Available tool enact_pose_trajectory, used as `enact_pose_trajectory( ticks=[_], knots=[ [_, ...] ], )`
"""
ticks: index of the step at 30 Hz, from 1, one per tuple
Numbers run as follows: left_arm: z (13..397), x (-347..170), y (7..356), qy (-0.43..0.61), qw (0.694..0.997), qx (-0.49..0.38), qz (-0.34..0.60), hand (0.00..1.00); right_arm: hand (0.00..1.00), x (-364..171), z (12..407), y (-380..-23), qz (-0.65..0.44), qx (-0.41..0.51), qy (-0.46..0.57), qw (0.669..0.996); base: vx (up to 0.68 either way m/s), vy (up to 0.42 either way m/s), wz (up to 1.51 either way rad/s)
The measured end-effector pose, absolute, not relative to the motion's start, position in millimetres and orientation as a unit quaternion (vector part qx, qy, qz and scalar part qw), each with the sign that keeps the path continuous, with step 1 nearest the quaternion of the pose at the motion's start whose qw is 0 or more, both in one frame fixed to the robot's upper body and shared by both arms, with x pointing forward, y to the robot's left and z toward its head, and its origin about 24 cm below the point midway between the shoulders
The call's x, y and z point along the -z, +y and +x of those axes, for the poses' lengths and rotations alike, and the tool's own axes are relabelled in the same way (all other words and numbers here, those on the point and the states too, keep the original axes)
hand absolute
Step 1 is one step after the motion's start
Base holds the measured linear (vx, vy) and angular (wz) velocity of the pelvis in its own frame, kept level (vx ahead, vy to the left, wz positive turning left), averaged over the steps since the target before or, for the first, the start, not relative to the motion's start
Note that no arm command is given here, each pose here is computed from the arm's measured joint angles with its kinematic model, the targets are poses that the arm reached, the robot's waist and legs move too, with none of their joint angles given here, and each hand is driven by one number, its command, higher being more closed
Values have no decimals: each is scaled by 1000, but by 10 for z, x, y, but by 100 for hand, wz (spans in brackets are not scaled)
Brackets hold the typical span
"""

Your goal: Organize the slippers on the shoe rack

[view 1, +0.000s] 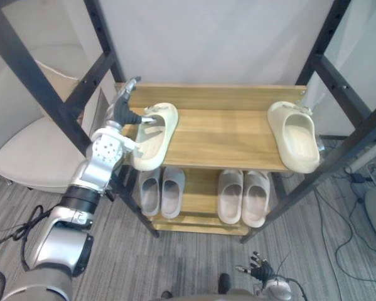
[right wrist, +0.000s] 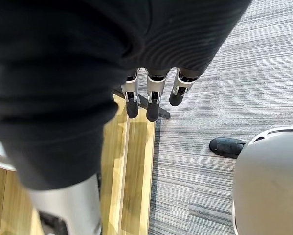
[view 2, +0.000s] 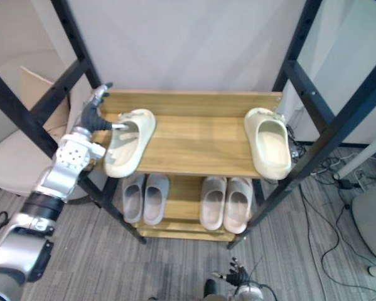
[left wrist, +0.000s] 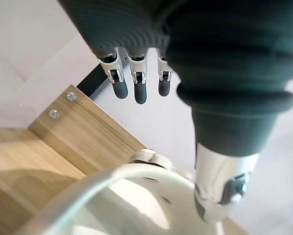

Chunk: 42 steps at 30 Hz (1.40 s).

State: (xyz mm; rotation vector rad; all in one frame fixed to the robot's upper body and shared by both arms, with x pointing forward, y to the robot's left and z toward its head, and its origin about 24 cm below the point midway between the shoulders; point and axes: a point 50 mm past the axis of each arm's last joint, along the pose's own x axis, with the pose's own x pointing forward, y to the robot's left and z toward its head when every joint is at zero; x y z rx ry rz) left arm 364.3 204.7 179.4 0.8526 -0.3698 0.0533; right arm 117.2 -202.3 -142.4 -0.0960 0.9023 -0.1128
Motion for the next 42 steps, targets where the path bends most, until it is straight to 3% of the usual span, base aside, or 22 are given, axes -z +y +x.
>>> enact_pose_trajectory(
  ticks=[5, 19, 20, 42],
  knots=[
    [3652, -1746, 2055, -167, 877, -24, 449, 0, 0, 1422, 1167, -2028, -46, 55, 435, 898, 0, 0, -3],
    [3752, -1605, 2210, -104, 886, -44, 450, 0, 0, 1399, 1152, -2035, -44, 55, 428, 901, -6, -4, -9],
    [3759, -1606, 2205, -103, 887, -44, 448, 100, 0, 1399, 1150, -2035, -44, 55, 428, 901, -22, -3, -11],
    [3855, -1676, 2079, -107, 905, -43, 409, 100, 0, 1454, 878, -2165, -42, 85, 462, 882, -9, -4, -7]
  ],
)
